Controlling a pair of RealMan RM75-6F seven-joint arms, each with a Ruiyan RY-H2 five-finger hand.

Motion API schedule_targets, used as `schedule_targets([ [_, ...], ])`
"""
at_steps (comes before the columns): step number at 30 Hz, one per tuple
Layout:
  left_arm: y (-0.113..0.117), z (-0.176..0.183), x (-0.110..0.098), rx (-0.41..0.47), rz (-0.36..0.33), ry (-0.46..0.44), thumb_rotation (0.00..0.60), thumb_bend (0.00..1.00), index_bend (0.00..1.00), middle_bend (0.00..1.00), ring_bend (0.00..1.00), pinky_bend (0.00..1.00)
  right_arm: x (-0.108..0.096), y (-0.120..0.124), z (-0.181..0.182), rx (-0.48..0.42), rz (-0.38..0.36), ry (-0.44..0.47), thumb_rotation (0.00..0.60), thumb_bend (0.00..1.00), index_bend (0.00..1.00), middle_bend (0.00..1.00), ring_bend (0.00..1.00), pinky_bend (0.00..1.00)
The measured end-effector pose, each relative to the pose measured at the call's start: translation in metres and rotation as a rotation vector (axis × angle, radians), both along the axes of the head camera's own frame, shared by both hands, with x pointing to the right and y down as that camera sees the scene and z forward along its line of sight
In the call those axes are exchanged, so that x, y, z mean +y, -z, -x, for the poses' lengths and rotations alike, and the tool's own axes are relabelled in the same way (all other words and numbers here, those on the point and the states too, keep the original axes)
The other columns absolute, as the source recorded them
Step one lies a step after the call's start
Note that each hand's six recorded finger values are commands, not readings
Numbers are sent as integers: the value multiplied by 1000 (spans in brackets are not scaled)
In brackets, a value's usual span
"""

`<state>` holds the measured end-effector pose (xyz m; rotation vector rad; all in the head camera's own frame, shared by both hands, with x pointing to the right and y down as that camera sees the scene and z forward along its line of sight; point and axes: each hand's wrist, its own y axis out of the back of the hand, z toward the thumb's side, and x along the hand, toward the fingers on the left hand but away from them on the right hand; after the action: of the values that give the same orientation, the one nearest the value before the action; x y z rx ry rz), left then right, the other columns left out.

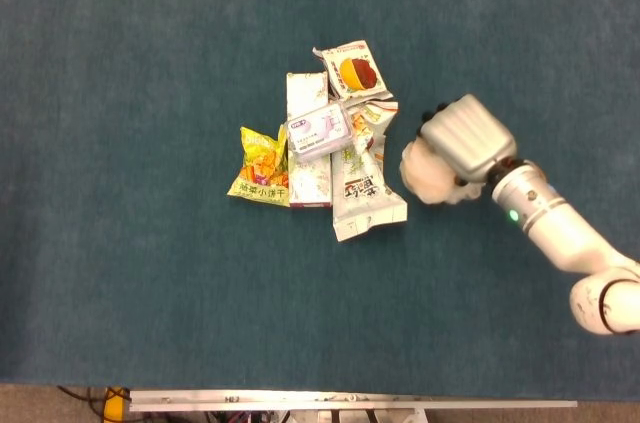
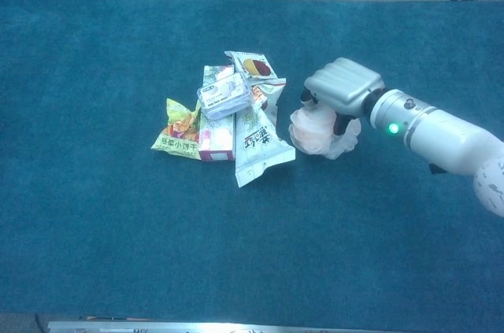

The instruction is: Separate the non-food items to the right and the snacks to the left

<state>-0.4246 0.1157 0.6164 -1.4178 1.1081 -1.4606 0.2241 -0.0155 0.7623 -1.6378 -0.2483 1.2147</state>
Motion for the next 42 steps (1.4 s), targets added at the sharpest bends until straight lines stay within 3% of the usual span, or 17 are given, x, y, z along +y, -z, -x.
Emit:
schedule_targets([
  [11, -4, -2, -3, 12, 5, -8, 600, 229, 0, 14, 0, 27, -38, 10, -19, -24, -71, -127, 600, 0, 651, 488, 455, 568],
  [19, -4, 1, -3, 13, 6, 0, 600, 229, 0, 14, 0, 28, -53, 8, -26, 2, -97, -185, 600, 0, 644, 484, 449, 486],
  [20, -4, 2, -3, 13, 7, 3, 600, 229, 0, 14, 0, 28, -54, 7, -26, 6, -95, -188, 600, 0, 602, 464, 428, 452],
  [24, -4, 3, -3, 11, 9, 5, 600, 229, 0, 14, 0, 27, -50, 5, -29, 16, -45, -210, 600, 0, 233, 295, 268, 301],
  [27, -3, 2, -4, 8, 9, -3, 600, 229, 0, 14, 0, 27, -45, 11, -26, 1, -8, -211, 600, 0, 115, 218, 198, 269],
  [34, -4, -1, -5, 9, 8, -10, 600, 229, 0, 14, 0, 27, -30, 47, -9, -104, 59, -181, 600, 0, 101, 204, 183, 263],
  [42, 0, -3, -4, 11, 0, -16, 600, 229, 0, 14, 0, 28, -30, 77, 29, -226, 47, -109, 600, 0, 132, 206, 183, 263],
])
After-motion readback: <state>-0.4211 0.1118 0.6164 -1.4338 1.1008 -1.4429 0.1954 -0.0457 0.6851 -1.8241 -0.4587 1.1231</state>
